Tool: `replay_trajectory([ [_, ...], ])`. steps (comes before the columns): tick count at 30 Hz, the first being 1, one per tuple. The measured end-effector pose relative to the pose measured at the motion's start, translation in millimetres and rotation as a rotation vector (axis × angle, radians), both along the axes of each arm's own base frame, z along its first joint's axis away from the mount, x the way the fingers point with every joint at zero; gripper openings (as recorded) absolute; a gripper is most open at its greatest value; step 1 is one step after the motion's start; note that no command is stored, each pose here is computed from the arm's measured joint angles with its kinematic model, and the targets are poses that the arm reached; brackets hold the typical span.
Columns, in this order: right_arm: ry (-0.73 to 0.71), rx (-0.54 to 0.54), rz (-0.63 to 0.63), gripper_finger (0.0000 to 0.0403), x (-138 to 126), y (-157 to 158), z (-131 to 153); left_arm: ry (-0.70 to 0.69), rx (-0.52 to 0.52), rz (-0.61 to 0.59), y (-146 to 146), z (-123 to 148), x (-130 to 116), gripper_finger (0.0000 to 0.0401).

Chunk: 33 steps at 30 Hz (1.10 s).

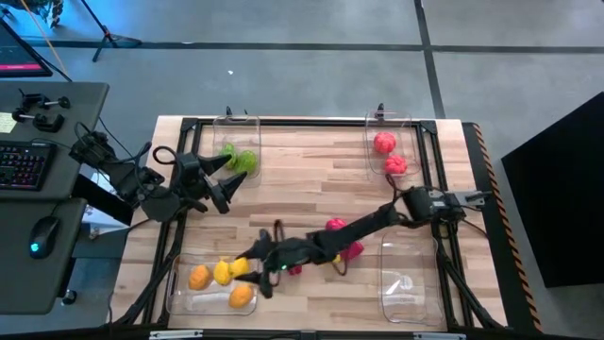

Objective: Sort produce into baskets
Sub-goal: Put the yellow lemon into the bottom left transparent bin

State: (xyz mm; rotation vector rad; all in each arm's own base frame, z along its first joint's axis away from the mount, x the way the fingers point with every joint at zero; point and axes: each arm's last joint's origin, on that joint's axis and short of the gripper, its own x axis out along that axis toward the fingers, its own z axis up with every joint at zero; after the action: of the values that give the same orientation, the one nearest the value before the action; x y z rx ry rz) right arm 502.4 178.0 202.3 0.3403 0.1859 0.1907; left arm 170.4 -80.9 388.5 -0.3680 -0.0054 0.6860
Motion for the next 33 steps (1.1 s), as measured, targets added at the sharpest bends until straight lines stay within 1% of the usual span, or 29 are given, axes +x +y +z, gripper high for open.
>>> replay_trajectory([
  [1,0.024,-0.023,0.004,0.0249,6,3,3,-0.005,-0.007,0.004,1,0,0,0.0351],
  [3,0.116,-0.066,0.010,0.0249,14,6,5,-0.009,-0.012,0.007,1,0,1,0.0351],
  [6,0.243,-0.104,0.008,0.0250,21,8,-1,-0.008,-0.014,0.003,1,0,1,0.0351],
  [9,0.266,-0.144,0.010,0.0250,27,6,-6,-0.007,-0.013,0.003,1,0,1,0.0351],
  [13,0.240,-0.124,0.017,0.0251,32,0,-6,-0.007,-0.013,0.002,1,0,1,0.0351],
  [15,0.239,-0.123,0.013,0.0259,33,-3,-5,-0.007,-0.013,0.002,1,0,1,0.0351],
  [18,0.242,-0.117,0.013,0.0290,35,-8,-6,-0.006,-0.013,0.002,1,0,1,0.0351],
  [21,0.251,-0.097,0.049,0.0340,36,-13,-6,-0.006,-0.012,0.002,1,0,1,0.0351],
  [23,0.257,-0.100,0.048,0.0375,36,-14,-7,-0.003,-0.011,0.002,1,0,1,0.0351],
  [24,0.260,-0.103,0.046,0.0387,36,-16,-6,-0.002,-0.010,0.002,1,0,0,0.0351],
  [26,0.264,-0.101,0.061,0.0393,36,-22,1,-0.001,-0.009,0.001,1,-1,0,0.0351],
  [28,0.263,-0.132,0.127,0.0383,33,-29,13,0.000,-0.008,0.001,1,-1,0,0.0351],
  [31,0.291,-0.222,0.209,0.0374,22,-45,39,0.006,-0.005,0.001,1,-1,0,0.0351],
  [33,0.359,-0.286,0.213,0.0372,11,-57,54,0.006,-0.005,0.001,1,-1,0,0.0351],
])
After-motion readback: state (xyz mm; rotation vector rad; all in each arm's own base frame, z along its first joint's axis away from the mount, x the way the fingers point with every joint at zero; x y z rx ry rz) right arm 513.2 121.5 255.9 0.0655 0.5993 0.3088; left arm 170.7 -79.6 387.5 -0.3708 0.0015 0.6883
